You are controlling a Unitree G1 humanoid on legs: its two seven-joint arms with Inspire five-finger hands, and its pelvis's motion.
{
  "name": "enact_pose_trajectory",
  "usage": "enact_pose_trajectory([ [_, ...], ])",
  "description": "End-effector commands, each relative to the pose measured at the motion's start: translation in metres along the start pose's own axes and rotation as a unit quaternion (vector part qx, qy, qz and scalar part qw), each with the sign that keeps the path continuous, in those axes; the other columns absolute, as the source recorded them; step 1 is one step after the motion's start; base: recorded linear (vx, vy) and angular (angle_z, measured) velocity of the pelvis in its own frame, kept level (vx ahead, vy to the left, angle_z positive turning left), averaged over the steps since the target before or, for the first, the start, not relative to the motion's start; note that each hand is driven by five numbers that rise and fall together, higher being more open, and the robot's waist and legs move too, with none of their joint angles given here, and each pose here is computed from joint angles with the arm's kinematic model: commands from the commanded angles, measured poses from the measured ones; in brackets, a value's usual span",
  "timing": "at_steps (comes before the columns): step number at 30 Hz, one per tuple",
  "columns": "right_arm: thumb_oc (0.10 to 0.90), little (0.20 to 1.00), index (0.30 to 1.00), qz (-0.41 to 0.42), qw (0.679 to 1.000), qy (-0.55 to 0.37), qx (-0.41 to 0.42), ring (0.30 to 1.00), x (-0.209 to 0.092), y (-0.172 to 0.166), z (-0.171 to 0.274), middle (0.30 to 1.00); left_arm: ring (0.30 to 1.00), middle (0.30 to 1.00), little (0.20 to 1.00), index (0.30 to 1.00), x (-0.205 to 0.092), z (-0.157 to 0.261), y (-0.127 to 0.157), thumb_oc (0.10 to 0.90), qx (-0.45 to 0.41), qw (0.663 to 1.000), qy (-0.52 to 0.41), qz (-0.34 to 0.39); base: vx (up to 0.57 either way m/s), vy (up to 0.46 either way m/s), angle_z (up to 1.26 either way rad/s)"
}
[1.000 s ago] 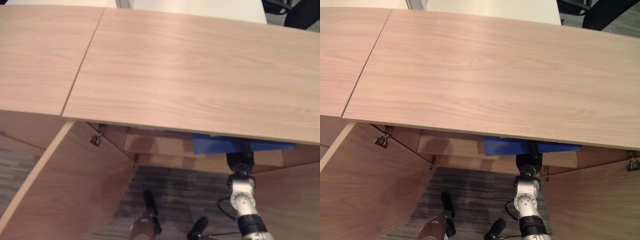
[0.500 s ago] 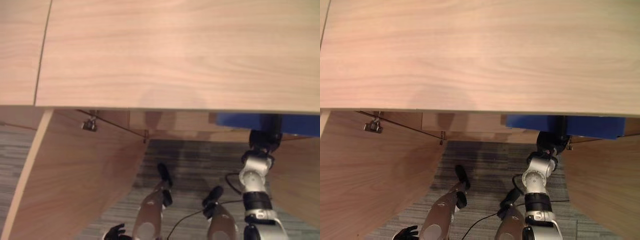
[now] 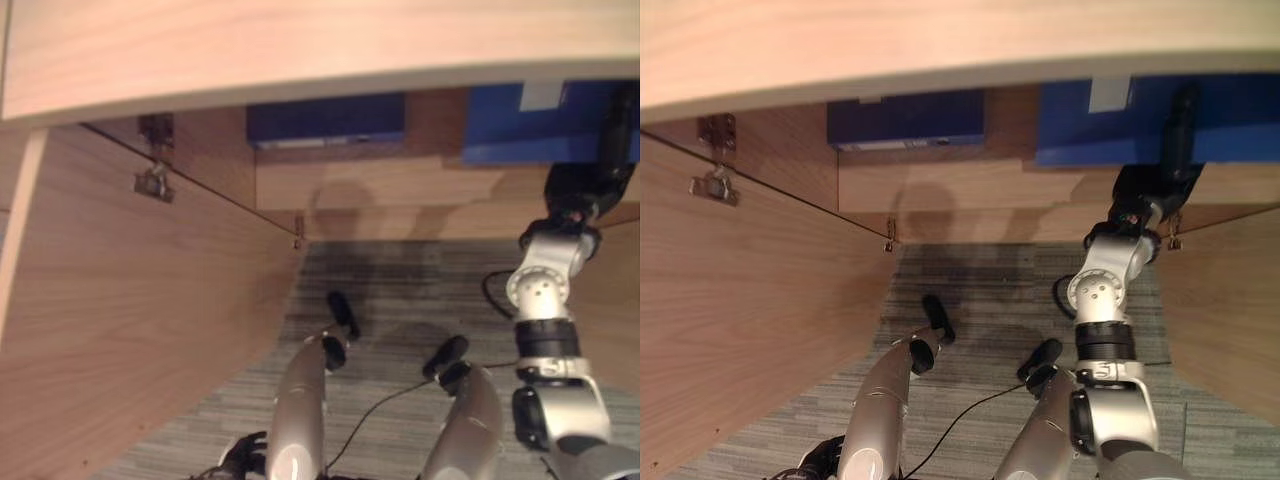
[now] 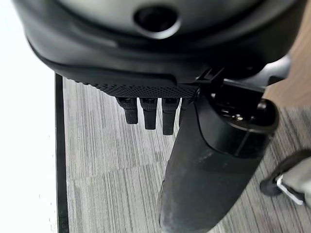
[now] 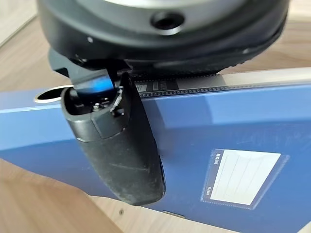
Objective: Put the empty folder in the office cabinet
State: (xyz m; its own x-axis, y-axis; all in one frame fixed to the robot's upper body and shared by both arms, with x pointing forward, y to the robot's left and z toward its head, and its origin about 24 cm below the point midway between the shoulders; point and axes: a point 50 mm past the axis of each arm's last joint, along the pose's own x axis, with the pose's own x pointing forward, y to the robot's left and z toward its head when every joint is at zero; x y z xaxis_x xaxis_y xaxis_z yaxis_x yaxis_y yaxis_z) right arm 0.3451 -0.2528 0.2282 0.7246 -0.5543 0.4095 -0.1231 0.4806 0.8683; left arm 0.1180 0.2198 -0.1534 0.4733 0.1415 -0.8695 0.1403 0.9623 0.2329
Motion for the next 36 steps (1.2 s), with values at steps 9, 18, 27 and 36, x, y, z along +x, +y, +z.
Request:
enact_pose_trajectory([
  [9, 0.400, 0.300, 0.300, 0.200, 0.971, -0.129, 0.002, 0.300, 0.005, 0.101, 0.057, 0.300, 0.900, 0.900, 0.900, 0.900, -0.006, -0.031, 0.024, 0.800, 0.012, 0.996, 0.067, 0.063, -0.01, -0.044, 0.11],
  [18, 0.400, 0.300, 0.300, 0.186, 0.971, -0.120, 0.094, 0.300, 0.019, 0.127, 0.050, 0.300, 0.900, 0.900, 0.900, 0.900, -0.001, -0.004, 0.037, 0.800, 0.028, 0.995, 0.030, 0.088, 0.01, -0.004, 0.02],
  [27, 0.400, 0.300, 0.300, 0.165, 0.967, -0.138, 0.136, 0.300, 0.039, 0.148, 0.061, 0.300, 0.900, 0.900, 0.900, 0.900, -0.001, -0.003, 0.046, 0.800, 0.027, 0.994, 0.032, 0.104, 0.01, 0.002, 0.02],
  [36, 0.400, 0.300, 0.300, 0.129, 0.976, -0.144, 0.103, 0.300, 0.054, 0.144, 0.069, 0.300, 0.900, 0.900, 0.900, 0.900, 0.000, -0.001, 0.048, 0.800, 0.028, 0.993, 0.036, 0.106, 0.00, -0.009, 0.04],
])
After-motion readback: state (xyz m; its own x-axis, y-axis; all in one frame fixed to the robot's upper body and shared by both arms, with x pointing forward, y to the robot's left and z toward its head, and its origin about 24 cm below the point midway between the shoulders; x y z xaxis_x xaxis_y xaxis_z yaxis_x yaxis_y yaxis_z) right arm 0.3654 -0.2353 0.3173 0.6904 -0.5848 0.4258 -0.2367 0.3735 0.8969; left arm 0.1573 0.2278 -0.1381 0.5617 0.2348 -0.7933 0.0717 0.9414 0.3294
